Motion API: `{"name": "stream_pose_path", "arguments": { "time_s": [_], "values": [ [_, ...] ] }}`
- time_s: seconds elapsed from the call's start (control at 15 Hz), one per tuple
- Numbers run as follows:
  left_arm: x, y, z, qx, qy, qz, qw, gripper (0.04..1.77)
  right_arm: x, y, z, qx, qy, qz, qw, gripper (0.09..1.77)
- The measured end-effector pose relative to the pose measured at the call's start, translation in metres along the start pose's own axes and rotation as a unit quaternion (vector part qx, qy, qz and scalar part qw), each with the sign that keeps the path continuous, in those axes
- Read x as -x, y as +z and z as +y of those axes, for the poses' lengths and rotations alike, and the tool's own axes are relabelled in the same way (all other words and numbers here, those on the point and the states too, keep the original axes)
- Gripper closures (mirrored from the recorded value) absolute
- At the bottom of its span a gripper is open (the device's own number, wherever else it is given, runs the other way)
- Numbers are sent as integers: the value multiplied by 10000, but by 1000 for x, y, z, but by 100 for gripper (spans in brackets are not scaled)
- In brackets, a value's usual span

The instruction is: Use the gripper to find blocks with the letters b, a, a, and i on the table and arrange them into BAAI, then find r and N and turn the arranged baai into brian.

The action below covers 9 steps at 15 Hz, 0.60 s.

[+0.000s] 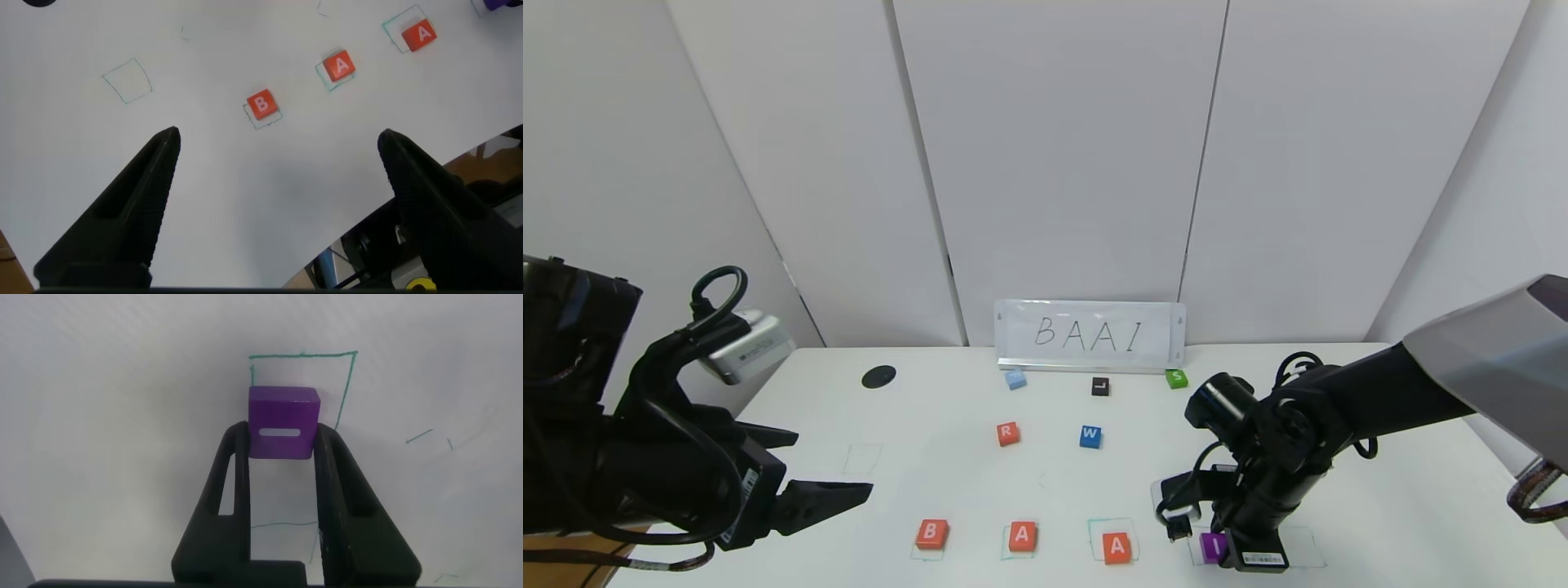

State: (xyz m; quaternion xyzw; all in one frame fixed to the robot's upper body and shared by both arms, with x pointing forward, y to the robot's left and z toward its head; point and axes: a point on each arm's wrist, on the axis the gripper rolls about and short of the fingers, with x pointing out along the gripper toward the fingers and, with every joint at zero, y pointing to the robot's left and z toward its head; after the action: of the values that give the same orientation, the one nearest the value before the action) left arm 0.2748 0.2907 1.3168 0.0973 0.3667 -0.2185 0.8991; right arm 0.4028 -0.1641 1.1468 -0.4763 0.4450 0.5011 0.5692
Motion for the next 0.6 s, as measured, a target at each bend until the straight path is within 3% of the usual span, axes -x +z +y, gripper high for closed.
{"name": "stream_pose_path", "arguments": {
  "time_s": [0.6],
  "values": [
    [1, 0, 0, -28, -5, -19, 10000, 9, -4, 1, -1, 2, 34, 23, 10000, 133]
  ]
}}
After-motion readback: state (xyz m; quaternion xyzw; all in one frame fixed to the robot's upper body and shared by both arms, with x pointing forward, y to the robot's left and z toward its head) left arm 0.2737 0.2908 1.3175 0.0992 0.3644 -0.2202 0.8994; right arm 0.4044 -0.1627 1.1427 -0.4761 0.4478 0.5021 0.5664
